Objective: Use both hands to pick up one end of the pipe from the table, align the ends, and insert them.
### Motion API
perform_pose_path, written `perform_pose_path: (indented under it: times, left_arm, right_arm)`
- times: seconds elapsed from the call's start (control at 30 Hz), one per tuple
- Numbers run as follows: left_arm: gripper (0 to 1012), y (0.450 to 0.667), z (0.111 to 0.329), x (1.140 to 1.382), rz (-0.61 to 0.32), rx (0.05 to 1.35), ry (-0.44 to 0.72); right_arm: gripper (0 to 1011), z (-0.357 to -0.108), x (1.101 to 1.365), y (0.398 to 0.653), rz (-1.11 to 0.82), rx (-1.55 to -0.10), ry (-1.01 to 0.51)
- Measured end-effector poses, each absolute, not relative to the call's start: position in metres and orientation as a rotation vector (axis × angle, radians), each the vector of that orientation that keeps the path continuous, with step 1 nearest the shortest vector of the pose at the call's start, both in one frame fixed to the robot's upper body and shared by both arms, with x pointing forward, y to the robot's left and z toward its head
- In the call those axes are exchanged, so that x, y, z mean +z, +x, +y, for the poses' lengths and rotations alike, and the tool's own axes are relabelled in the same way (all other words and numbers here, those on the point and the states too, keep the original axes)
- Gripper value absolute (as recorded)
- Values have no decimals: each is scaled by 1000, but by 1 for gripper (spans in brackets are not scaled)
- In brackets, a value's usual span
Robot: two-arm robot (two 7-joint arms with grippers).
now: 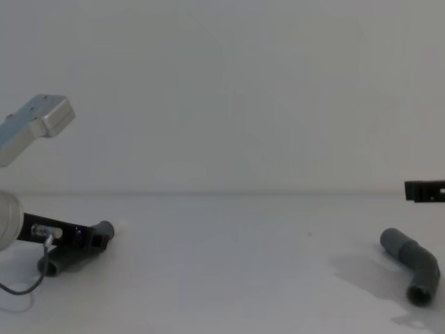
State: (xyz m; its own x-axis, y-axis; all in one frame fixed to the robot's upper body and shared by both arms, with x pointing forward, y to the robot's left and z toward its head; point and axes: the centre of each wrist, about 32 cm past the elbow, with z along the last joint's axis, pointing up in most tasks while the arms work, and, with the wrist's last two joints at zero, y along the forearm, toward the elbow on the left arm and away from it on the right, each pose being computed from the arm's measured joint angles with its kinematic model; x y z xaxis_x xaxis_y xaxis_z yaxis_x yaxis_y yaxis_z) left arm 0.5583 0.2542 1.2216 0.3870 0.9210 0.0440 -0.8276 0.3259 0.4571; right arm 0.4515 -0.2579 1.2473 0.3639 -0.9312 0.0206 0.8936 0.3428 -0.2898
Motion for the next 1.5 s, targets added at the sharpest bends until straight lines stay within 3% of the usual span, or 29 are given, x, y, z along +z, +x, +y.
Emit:
perform_pose_path:
  times: [0.8, 1.5]
  left_arm:
    - [348, 558, 254, 1222, 241, 1160, 445]
    - [348, 558, 254, 1222, 241, 1160, 445]
  right_arm:
    - [1003, -257, 1250, 481, 226, -1173, -409]
    - [1003, -252, 1238, 489, 278, -1190, -463]
